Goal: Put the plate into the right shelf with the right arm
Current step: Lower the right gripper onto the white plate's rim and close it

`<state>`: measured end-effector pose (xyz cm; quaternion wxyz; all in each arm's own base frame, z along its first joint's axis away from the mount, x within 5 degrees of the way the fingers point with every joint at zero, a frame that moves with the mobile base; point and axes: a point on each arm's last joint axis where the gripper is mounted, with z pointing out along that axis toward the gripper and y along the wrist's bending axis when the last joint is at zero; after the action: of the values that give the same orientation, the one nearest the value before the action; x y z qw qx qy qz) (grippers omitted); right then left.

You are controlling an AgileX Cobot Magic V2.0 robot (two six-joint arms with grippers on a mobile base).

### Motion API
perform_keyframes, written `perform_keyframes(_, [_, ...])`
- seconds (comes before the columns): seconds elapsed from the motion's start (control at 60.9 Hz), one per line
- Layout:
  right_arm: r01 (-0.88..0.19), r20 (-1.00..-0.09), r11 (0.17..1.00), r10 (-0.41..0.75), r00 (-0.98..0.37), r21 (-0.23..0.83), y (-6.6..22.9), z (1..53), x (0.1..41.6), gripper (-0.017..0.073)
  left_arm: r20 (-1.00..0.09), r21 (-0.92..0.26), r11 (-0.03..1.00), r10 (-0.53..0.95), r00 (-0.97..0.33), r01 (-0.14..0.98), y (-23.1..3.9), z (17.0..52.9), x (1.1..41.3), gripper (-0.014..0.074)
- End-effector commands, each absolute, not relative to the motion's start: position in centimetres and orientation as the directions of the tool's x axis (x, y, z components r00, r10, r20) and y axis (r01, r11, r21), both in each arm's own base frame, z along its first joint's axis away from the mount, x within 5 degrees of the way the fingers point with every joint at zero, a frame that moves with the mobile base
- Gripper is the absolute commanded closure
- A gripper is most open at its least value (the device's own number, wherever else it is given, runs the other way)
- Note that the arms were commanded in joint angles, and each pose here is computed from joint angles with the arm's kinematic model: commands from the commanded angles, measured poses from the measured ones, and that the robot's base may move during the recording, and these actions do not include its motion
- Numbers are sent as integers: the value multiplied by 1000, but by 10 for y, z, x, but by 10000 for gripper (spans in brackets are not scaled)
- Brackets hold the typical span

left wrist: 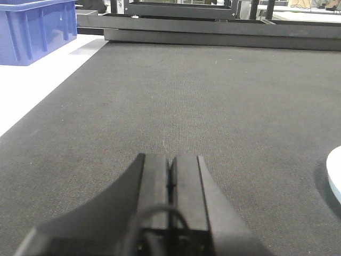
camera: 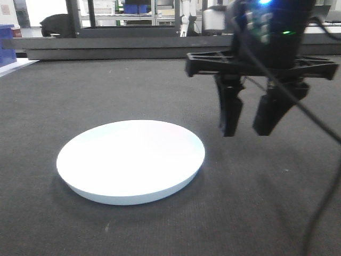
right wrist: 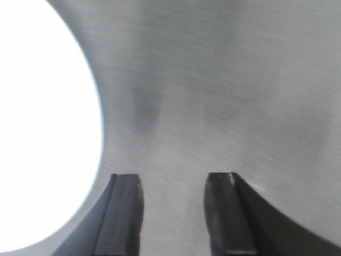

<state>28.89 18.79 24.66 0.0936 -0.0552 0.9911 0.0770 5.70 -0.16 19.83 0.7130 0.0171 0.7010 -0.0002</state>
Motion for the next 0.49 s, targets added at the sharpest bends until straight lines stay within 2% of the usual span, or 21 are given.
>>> perform_keyframes(0.0, [-159,-255,974,-115,-960,160,199,268,292,172,-994,8,1000,7,106,13,-1,203,56,722])
perform_keyframes(0.164, [-185,-225,972,-149,-963,146,216,260,297,99,-994,8,1000,7,106,13,-1,203,56,722])
perform_keyframes(0.476, [-126,-190,982,-98,-977,143,225,243,307,118,-994,8,1000,7,106,13,-1,203,56,722])
